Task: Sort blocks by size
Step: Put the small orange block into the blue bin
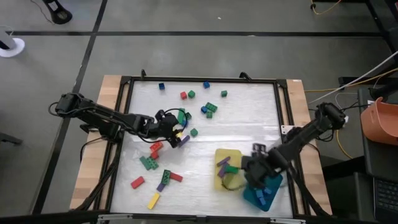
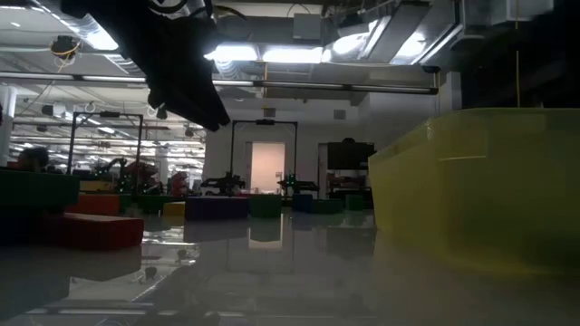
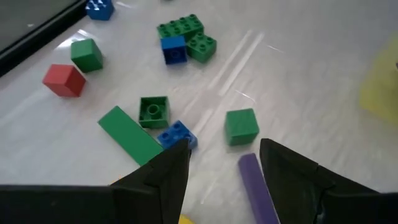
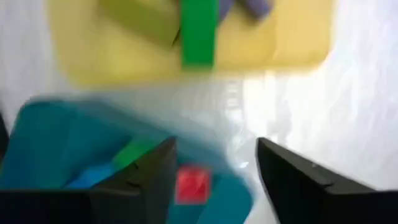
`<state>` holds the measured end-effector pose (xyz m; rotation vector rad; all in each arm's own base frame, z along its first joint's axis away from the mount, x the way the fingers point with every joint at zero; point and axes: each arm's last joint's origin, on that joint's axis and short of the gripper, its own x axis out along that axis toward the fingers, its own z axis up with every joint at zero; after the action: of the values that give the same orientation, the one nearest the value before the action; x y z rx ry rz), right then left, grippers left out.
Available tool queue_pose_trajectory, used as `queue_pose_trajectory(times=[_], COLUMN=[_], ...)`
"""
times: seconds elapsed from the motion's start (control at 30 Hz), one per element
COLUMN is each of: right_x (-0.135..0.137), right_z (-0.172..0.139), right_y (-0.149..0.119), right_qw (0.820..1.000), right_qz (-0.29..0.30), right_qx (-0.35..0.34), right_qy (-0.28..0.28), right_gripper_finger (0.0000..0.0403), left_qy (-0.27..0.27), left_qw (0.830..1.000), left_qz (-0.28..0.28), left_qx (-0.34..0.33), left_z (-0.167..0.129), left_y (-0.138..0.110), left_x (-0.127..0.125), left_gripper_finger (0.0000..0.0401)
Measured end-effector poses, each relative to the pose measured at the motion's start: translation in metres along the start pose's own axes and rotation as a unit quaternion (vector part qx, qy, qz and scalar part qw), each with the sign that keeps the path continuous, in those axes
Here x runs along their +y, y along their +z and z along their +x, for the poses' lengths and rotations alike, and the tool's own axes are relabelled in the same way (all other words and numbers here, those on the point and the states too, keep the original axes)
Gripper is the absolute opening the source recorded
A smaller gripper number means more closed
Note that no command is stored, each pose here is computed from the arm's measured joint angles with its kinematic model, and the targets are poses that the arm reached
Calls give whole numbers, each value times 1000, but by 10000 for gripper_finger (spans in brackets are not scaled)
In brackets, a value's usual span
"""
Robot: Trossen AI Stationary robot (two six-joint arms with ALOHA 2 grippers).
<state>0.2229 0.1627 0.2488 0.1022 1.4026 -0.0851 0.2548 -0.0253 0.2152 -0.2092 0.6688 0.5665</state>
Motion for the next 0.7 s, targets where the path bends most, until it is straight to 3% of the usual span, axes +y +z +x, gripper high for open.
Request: queue_pose_trajectory(times=[0.27,0.47,0.7], right_x=[-73,-152,-221], right_z=[4,-5,-9], right_y=[77,123,129], right_qw=[984,960,952], right_qz=[-104,1,83], right_qx=[-138,-269,-290], right_qy=[-34,-77,-54], right_gripper_finger=[218,218,218], left_qy=[28,70,131], left_qw=[999,997,991], left_qz=[-27,-23,-11], left_qx=[0,-1,12], left_z=[8,19,48], left_y=[7,16,30], left_x=[14,36,83], left_gripper_finger=[184,184,184])
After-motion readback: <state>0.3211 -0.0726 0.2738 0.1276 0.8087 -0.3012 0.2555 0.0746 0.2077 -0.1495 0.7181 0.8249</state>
